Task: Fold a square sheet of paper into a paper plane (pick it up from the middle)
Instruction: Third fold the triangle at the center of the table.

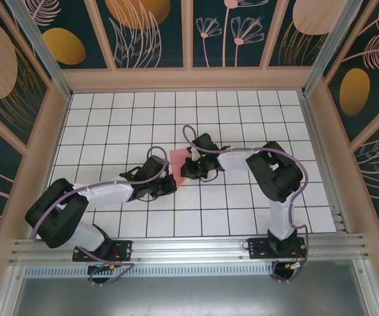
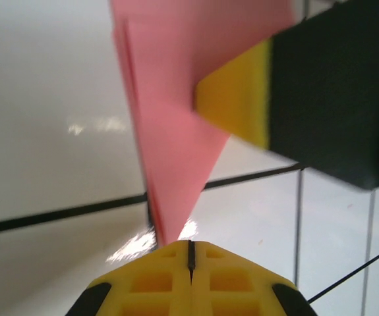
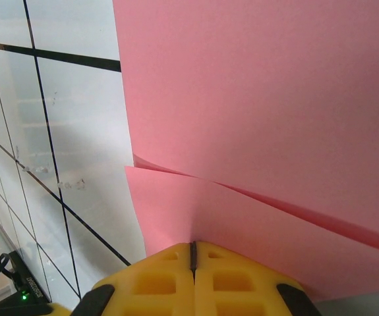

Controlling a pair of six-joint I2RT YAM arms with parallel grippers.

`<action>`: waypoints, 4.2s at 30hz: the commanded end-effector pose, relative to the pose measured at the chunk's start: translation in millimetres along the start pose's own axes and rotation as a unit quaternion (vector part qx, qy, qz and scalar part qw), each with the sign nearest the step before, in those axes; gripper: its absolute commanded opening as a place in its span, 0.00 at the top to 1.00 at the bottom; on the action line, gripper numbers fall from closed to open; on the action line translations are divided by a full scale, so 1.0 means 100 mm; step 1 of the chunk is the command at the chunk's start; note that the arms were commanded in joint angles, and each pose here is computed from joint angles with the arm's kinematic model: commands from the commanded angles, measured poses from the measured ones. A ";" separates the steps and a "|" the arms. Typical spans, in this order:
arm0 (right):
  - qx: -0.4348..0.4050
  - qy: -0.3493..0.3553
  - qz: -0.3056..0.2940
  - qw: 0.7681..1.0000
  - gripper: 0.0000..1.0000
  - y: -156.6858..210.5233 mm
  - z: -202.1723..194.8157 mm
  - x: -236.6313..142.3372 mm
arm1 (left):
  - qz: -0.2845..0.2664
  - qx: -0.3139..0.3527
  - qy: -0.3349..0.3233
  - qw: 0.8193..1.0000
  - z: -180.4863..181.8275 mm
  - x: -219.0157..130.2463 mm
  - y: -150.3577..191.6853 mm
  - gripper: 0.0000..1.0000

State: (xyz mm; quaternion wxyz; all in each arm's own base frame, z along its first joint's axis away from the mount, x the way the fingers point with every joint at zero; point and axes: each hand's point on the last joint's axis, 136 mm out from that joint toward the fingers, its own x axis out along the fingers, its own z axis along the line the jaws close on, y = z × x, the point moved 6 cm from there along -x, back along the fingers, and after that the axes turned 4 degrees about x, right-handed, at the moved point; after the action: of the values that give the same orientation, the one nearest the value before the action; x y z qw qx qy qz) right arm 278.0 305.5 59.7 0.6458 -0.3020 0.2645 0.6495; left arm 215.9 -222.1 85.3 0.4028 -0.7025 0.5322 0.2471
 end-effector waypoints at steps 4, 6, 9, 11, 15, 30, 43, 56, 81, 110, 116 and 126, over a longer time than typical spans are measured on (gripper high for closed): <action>0.053 0.079 -0.012 0.995 0.98 -0.01 -0.47 0.10 | -0.037 -0.005 0.027 0.999 -0.19 0.14 -0.23 1.00; 0.054 0.075 -0.010 0.996 0.98 -0.01 -0.46 0.10 | -0.034 -0.006 0.027 0.999 -0.19 0.21 -0.24 1.00; 0.054 0.073 -0.010 0.996 0.98 0.00 -0.45 0.11 | -0.033 -0.004 0.021 0.999 -0.15 0.29 -0.24 1.00; 0.055 0.074 -0.009 0.996 0.98 0.00 -0.47 0.11 | -0.033 -0.001 0.017 0.999 -0.13 0.34 -0.24 1.00; 0.056 0.076 -0.007 0.995 0.98 0.01 -0.48 0.11 | -0.024 -0.001 0.009 1.000 -0.07 0.40 -0.19 1.00; 0.067 0.092 -0.009 0.993 0.98 0.01 -0.59 0.11 | 0.092 0.005 -0.069 0.993 0.51 0.22 0.48 1.00; 0.059 0.003 -0.050 0.997 0.97 -0.20 -0.07 -0.14 | -0.062 0.008 -0.006 0.998 -0.12 0.07 -0.27 1.00; 0.085 0.002 -0.113 0.990 0.63 -0.26 -0.17 -0.52 | -0.083 0.002 -0.073 0.994 0.04 0.31 -0.38 1.00; 0.068 -0.043 -0.061 0.995 0.69 -0.29 -0.16 -0.36 | -0.072 -0.007 -0.087 0.994 0.14 0.37 -0.31 1.00; 0.131 0.005 -0.209 0.969 0.99 -0.25 0.06 -1.07 | -0.212 0.127 0.007 0.969 -0.57 -0.50 -0.80 0.40; 0.192 0.020 -0.216 0.957 0.99 -0.24 0.01 -0.98 | -0.222 0.230 0.036 0.947 -0.61 -0.40 -0.75 0.37; 0.266 0.008 -0.198 0.943 1.00 -0.27 -0.09 -0.90 | -0.212 0.340 0.044 0.915 -0.54 -0.04 -0.68 0.34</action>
State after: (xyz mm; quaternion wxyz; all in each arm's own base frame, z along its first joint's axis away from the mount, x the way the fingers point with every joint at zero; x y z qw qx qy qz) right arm 303.1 241.9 127.7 0.8153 -0.1956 0.3418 0.4245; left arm 273.3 -245.6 138.6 0.6182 -0.6552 0.4340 -0.0101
